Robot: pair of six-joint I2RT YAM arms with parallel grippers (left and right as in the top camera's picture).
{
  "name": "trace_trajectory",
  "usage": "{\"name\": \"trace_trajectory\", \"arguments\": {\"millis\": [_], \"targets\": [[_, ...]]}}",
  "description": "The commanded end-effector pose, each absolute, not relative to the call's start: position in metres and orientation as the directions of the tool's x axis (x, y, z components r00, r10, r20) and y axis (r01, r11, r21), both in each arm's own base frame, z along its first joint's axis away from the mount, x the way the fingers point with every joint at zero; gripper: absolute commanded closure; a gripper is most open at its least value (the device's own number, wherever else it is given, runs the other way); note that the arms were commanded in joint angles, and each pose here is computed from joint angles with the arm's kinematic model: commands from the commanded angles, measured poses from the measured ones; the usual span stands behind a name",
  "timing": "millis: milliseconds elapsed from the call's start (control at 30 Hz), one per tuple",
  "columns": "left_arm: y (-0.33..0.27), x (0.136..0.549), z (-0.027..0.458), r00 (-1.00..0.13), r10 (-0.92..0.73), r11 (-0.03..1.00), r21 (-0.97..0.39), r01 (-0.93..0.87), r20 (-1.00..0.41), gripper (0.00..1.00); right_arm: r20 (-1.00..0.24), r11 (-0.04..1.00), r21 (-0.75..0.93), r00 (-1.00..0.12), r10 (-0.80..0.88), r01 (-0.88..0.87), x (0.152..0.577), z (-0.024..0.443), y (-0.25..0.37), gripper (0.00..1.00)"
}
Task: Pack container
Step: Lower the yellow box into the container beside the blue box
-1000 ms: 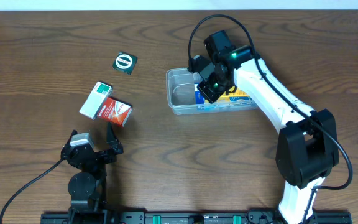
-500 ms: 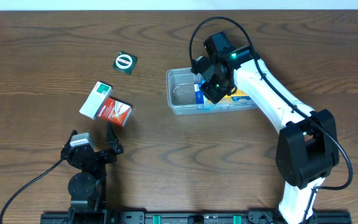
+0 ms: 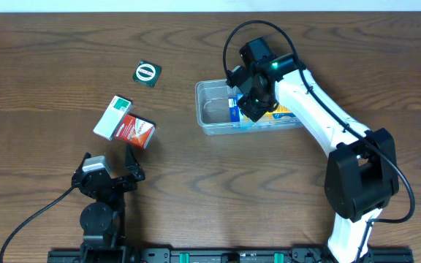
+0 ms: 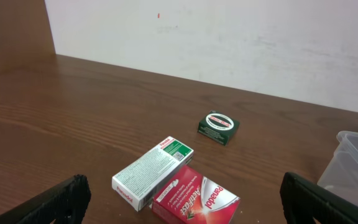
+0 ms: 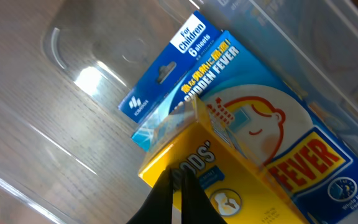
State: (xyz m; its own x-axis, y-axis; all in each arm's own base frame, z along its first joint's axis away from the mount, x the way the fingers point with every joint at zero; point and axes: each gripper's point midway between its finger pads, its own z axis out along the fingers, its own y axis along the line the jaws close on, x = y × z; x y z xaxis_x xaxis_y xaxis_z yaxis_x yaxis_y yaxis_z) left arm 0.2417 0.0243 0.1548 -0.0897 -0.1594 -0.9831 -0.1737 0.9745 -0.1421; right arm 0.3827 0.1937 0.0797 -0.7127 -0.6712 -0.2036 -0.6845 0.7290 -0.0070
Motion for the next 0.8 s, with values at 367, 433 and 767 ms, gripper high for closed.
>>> {"name": "trace_trajectory", "arguments": {"millis": [367, 433, 767], "targets": [[0.03, 0.24, 0.137, -0.142, -0.144, 0.972, -0.113, -0.207, -0.979, 0.02, -0.188, 0.714, 0.0, -0.701, -0.688, -0.7, 0.386, 0.075, 0.182, 0.97], [0.03, 0.24, 0.137, -0.142, -0.144, 0.972, -0.113, -0.207, -0.979, 0.02, -0.207, 0.708, -0.001, -0.692, -0.691, -0.706, 0.389, 0.078, 0.188, 0.96], [0.03, 0.24, 0.137, -0.142, -0.144, 0.972, -0.113, -0.207, -0.979, 0.02, -0.293, 0.651, 0.039, -0.632, -0.718, -0.758, 0.39, 0.091, 0.221, 0.93]]}}
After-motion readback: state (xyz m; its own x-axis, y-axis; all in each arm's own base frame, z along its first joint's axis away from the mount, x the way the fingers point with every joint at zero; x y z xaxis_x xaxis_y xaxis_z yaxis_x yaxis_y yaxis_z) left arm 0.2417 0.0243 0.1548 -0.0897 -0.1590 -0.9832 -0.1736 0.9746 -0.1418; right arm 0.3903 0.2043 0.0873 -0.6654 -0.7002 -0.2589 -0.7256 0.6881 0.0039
